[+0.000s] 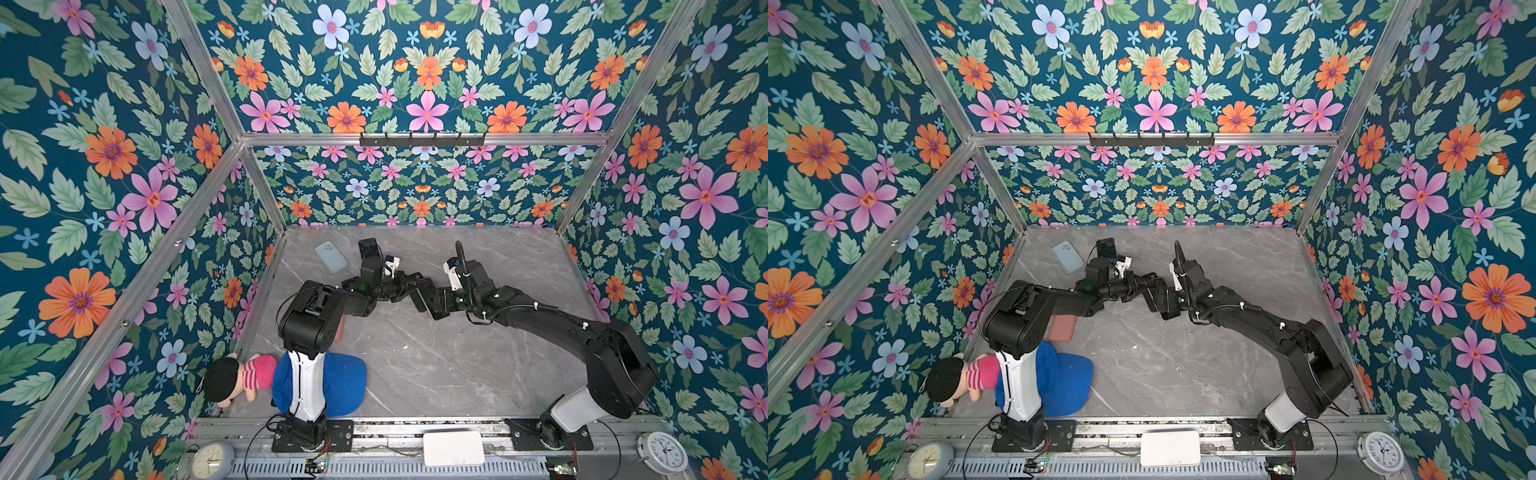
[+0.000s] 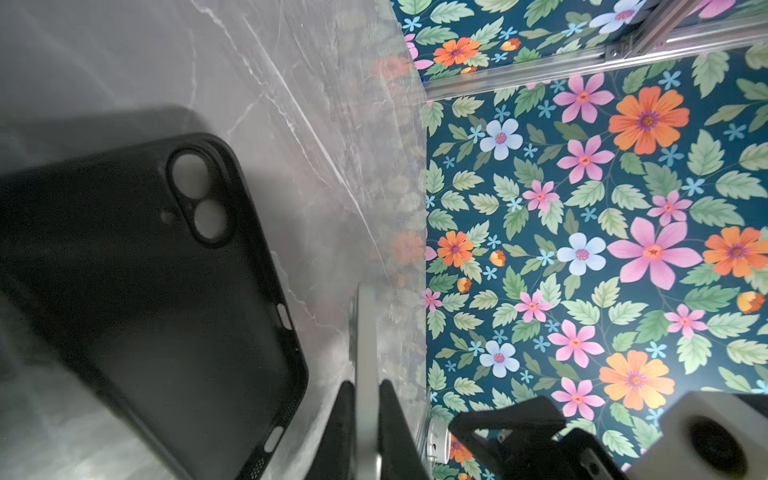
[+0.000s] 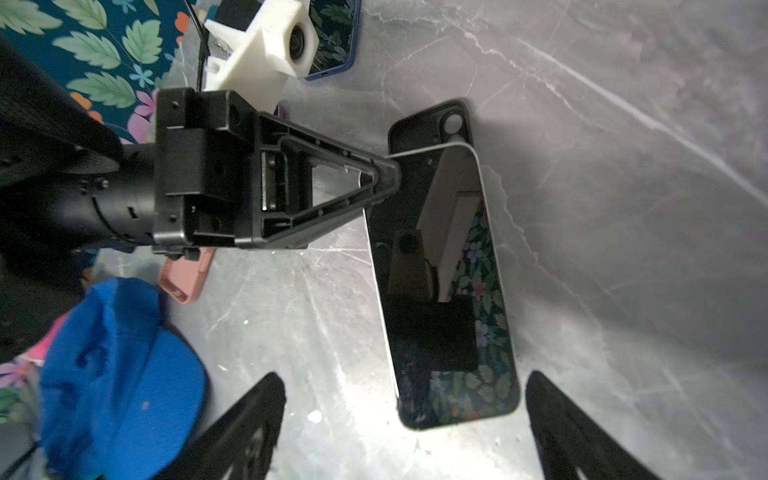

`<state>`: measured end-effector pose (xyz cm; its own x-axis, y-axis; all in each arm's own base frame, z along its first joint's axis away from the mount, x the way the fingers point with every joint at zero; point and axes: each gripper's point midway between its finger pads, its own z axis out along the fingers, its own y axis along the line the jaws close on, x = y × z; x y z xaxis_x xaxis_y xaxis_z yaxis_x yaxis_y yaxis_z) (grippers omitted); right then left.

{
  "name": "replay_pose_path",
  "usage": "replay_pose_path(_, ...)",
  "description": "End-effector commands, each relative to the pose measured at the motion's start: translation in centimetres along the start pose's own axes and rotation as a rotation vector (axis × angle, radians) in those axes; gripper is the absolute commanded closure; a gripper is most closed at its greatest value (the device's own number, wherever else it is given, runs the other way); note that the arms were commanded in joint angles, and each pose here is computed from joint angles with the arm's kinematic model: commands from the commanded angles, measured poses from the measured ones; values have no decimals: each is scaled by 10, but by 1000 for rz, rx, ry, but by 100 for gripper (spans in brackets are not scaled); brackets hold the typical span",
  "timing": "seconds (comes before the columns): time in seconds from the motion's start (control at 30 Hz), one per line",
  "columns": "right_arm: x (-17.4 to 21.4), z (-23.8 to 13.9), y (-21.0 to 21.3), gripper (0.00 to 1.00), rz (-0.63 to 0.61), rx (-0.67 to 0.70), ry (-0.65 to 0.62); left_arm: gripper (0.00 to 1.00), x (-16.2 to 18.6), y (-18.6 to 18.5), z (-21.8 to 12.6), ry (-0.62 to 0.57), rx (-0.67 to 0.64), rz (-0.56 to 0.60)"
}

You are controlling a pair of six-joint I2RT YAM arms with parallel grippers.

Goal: Put the phone into the phone case

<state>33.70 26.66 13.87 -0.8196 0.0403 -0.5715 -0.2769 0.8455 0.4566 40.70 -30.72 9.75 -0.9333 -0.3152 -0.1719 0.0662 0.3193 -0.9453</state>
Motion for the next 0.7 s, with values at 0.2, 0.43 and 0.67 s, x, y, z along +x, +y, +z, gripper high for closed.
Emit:
replay_pose_path(0.2,-13,-16,20,16,604,-442,-34,95,-26,-39,-14,-131,164,-12)
replay_pose_path(0.43,-17,-24,9,19,721,-534,-116,96,-29,-40,-23,-180,221,-51)
replay_pose_path(0.67,-24,-20,11,25,752,-663,-143,98,-34,-47,-29,-205,304,-93)
